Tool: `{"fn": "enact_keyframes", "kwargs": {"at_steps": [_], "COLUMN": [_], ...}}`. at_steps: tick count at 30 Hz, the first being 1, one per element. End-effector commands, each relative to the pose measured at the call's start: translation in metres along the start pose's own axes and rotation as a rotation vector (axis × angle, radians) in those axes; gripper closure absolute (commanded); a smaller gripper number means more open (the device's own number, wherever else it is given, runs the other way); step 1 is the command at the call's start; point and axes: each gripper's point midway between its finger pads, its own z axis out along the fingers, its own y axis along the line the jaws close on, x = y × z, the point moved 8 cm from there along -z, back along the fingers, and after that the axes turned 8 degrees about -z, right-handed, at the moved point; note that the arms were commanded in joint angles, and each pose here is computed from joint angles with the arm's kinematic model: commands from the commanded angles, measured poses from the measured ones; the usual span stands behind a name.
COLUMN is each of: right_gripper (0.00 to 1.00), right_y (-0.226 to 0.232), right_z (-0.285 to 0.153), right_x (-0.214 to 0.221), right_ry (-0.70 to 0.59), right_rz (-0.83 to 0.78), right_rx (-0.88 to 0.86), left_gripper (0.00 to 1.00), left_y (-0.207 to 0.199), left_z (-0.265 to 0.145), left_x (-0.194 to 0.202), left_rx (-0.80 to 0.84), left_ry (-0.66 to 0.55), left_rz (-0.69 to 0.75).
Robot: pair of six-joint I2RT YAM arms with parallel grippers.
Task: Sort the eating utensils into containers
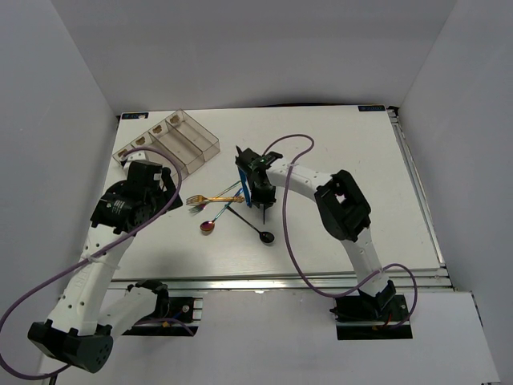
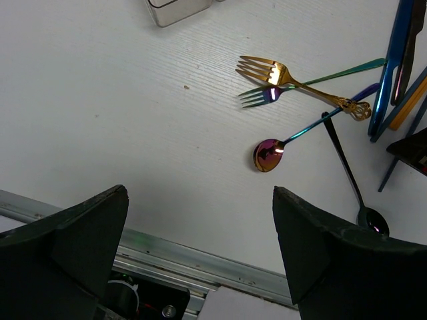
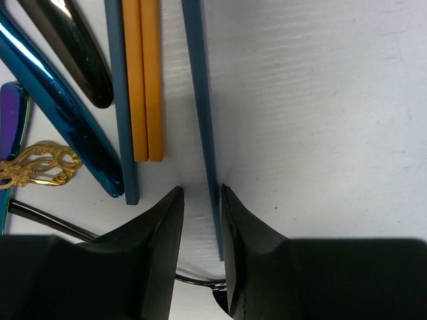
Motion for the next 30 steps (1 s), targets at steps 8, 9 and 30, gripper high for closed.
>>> {"fn": "enact_keyframes", "kwargs": {"at_steps": [8, 9, 30], "right_gripper": [0.74, 0.76, 1.00], "right_y": [-0.048, -0.050, -0.062], "right_z": [0.038, 0.041, -0.036], "right_x": [0.013, 0.013, -0.023], "right_ry": [0.053, 0.059, -0.106], "right_rz": [-0.005, -0.019, -0.273], "right_rx": [0.019, 0.018, -0.129], "left_gripper": [0.02, 0.02, 0.02], "left_y": [0.003, 0.002, -0.050], "left_z": [-0.005, -0.004, -0.006], "left_x": [0.002, 0.002, -0.009], "left_rx": [0.007, 0.008, 0.374], "left_ry": [-0.004, 0.000, 0.030], "left_rz": [0.009, 0.009, -0.091]}}
